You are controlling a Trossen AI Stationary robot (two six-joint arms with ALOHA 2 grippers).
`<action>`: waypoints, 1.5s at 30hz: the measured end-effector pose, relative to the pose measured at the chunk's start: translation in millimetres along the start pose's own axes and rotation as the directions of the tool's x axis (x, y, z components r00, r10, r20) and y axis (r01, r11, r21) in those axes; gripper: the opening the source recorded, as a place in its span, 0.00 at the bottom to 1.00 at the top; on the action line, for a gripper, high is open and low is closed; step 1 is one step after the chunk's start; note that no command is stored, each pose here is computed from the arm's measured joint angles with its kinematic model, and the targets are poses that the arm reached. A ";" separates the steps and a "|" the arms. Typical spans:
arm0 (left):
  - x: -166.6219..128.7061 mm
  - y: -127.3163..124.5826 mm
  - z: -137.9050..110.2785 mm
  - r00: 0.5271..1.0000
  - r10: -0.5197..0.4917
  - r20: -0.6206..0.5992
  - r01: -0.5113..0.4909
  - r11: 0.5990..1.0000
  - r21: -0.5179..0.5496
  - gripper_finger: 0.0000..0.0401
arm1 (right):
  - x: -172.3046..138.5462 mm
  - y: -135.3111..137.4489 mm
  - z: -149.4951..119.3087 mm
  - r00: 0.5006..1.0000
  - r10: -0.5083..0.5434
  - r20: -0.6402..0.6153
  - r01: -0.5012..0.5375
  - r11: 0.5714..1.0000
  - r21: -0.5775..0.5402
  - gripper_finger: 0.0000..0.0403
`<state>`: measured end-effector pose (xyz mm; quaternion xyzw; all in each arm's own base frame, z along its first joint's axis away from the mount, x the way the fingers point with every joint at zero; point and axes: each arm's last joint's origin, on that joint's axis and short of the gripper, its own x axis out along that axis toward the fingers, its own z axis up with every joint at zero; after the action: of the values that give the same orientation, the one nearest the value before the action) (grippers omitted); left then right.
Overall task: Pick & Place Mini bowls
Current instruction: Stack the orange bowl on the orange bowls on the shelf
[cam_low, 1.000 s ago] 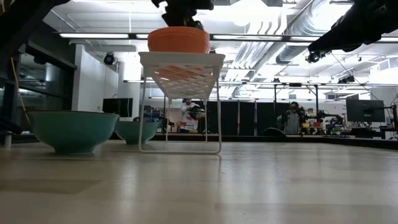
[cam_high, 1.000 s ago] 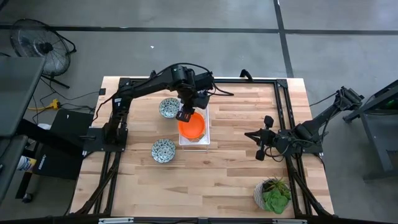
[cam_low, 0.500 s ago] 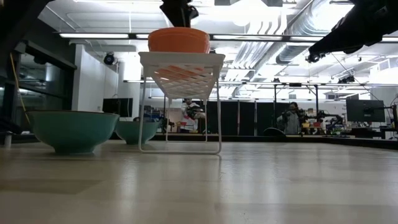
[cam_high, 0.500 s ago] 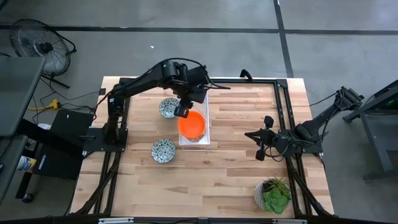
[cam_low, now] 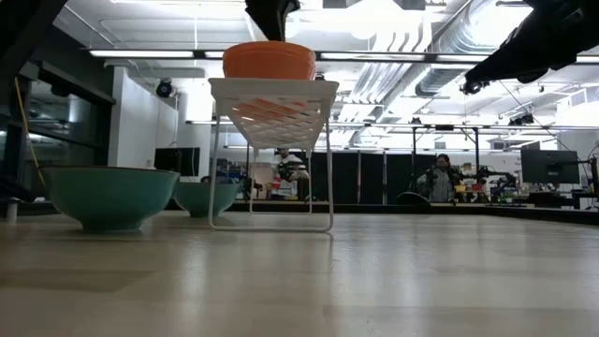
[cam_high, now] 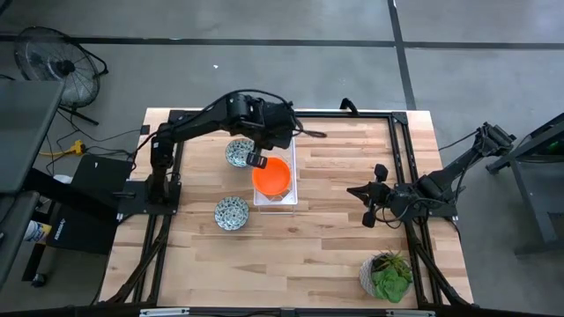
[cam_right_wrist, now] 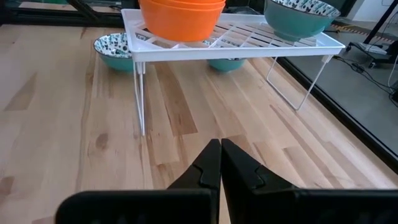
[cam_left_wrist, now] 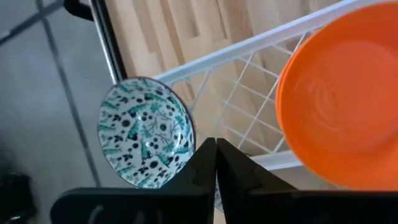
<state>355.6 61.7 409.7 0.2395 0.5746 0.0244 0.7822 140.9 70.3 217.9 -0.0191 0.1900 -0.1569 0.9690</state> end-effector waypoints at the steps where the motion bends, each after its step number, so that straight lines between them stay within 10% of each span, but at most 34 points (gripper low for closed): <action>1: -1.3 -1.9 1.8 1.000 0.011 0.006 -0.011 1.000 0.005 0.01 | 0.0 0.1 0.0 1.000 0.003 -0.001 -0.003 1.000 0.000 0.00; 23: -22.5 -40.6 -37.4 0.969 -0.004 0.248 0.005 1.000 -0.002 0.00 | 1.4 4.0 -2.5 1.000 0.019 -0.017 -0.019 1.000 0.007 0.00; 30: -10.2 -34.5 -68.4 0.787 -0.099 0.609 0.019 0.991 0.135 0.00 | 2.4 7.1 -4.8 0.999 0.026 -0.029 -0.026 1.000 -0.010 0.00; 45: 50.2 -11.1 -120.7 0.476 -0.323 0.818 0.028 0.935 0.354 0.00 | 3.6 8.1 -3.0 1.000 0.003 -0.007 -0.003 1.000 0.002 0.00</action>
<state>260.1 109.4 333.5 0.2706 0.1229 -0.2652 0.9172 145.4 77.0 213.0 -0.0174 0.1932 -0.1555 0.9686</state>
